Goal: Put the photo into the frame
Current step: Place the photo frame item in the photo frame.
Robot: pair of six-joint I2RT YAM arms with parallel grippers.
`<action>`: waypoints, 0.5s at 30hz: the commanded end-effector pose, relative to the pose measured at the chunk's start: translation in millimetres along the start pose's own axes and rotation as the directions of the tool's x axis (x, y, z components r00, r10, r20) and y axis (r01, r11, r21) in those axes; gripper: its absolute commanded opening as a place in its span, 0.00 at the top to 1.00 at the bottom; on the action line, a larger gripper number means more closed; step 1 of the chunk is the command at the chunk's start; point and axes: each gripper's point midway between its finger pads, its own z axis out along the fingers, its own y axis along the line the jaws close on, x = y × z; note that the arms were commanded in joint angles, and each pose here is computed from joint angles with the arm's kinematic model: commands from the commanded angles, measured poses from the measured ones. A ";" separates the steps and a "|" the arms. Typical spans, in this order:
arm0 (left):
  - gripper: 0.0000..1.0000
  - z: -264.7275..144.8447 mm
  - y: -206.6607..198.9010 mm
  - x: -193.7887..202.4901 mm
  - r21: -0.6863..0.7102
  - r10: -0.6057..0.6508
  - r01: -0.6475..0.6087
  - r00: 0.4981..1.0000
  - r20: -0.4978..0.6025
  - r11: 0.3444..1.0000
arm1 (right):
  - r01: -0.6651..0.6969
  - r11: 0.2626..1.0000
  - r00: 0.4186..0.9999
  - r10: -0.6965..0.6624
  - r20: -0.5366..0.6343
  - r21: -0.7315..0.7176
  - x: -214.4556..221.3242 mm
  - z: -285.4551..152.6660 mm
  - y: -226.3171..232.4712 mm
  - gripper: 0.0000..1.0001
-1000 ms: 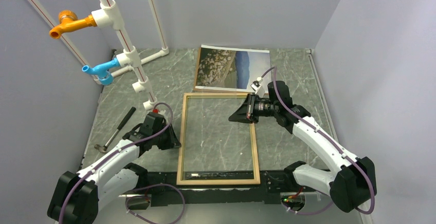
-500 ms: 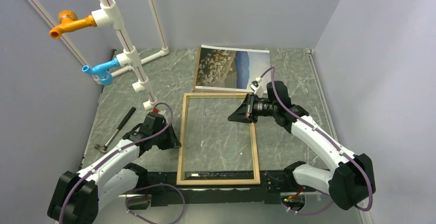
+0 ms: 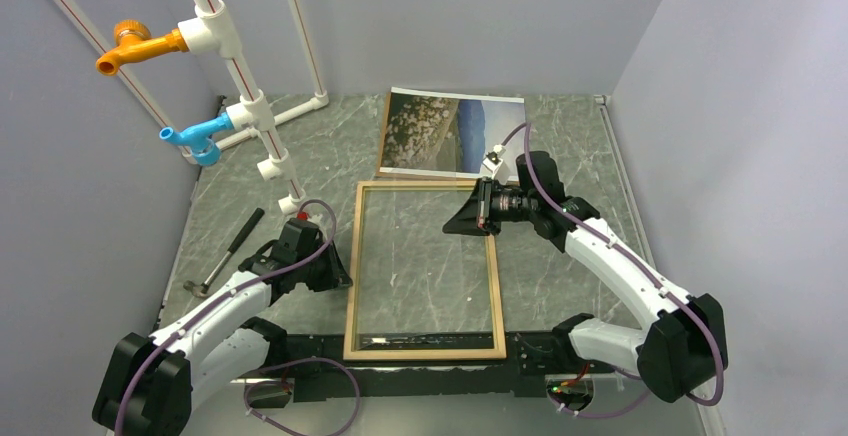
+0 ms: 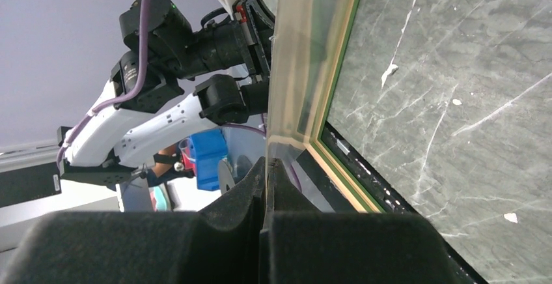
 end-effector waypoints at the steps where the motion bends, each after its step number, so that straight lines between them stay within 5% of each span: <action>1: 0.79 5.1 19.4 3.4 -0.079 0.026 -0.027 1.000 -0.007 0.997 | 0.033 0.999 0.999 -0.033 -0.042 -0.009 6.8 1.1 5.6 1.00; 15: 0.79 5.0 19.0 4.1 -0.075 0.025 -0.026 1.000 -0.008 0.997 | 0.021 1.000 0.998 -0.020 -0.062 0.016 13.1 9.5 -8.3 1.00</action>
